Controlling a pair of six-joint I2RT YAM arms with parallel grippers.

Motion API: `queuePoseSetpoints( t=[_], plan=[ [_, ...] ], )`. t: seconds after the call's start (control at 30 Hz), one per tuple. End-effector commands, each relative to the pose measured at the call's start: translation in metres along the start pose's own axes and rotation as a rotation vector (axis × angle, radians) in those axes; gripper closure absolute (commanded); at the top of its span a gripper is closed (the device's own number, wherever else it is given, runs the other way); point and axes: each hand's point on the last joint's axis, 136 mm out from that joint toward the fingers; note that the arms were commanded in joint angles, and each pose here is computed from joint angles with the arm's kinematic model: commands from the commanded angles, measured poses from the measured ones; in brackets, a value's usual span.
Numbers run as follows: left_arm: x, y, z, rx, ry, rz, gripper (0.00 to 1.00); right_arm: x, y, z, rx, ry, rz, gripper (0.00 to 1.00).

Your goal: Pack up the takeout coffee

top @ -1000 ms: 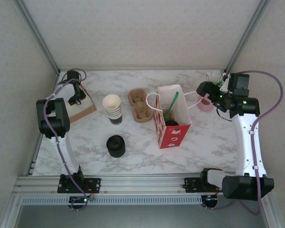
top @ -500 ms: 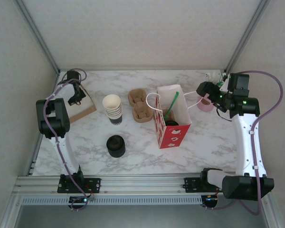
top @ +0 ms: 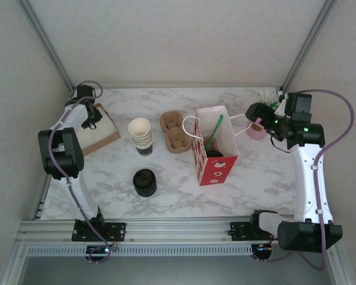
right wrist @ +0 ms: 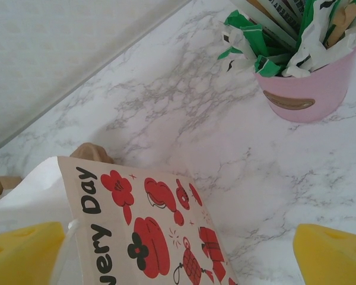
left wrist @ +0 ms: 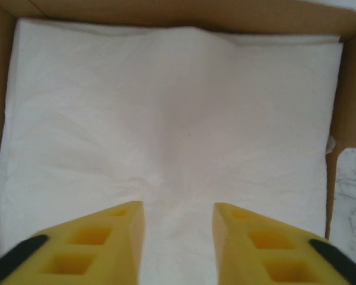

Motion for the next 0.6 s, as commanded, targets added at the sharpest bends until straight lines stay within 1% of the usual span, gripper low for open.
queuePoseSetpoints(
  t=[0.0, 0.03, 0.33, 0.5, 0.57],
  plan=[
    [0.015, 0.002, -0.02, 0.017, 0.076, 0.0, 0.57, -0.007, 0.0, 0.004, -0.01, -0.034, 0.004, 0.01],
    [0.02, 0.001, -0.022, 0.021, 0.086, 0.0, 0.56, -0.006, -0.001, 0.004, -0.009, -0.035, 0.001, 0.01],
    [0.06, -0.004, -0.054, 0.035, 0.191, -0.02, 0.55, -0.007, -0.002, 0.004, -0.012, -0.038, 0.001, 0.01],
    [0.055, -0.004, -0.051, 0.031, 0.175, -0.028, 0.59, -0.009, -0.001, 0.003, -0.013, -0.039, 0.001, 0.01],
    [0.049, -0.003, -0.047, 0.03, 0.162, -0.026, 0.64, -0.01, -0.001, 0.003, -0.015, -0.042, 0.003, 0.01]
  ],
)
Point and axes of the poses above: each hand's point on the last joint's axis, 136 mm out from that joint toward the fingers, its own x axis out along the fingers, its own y axis along the line the jaws close on, z = x × y, and after that the axes turned 12 degrees about x, right-handed
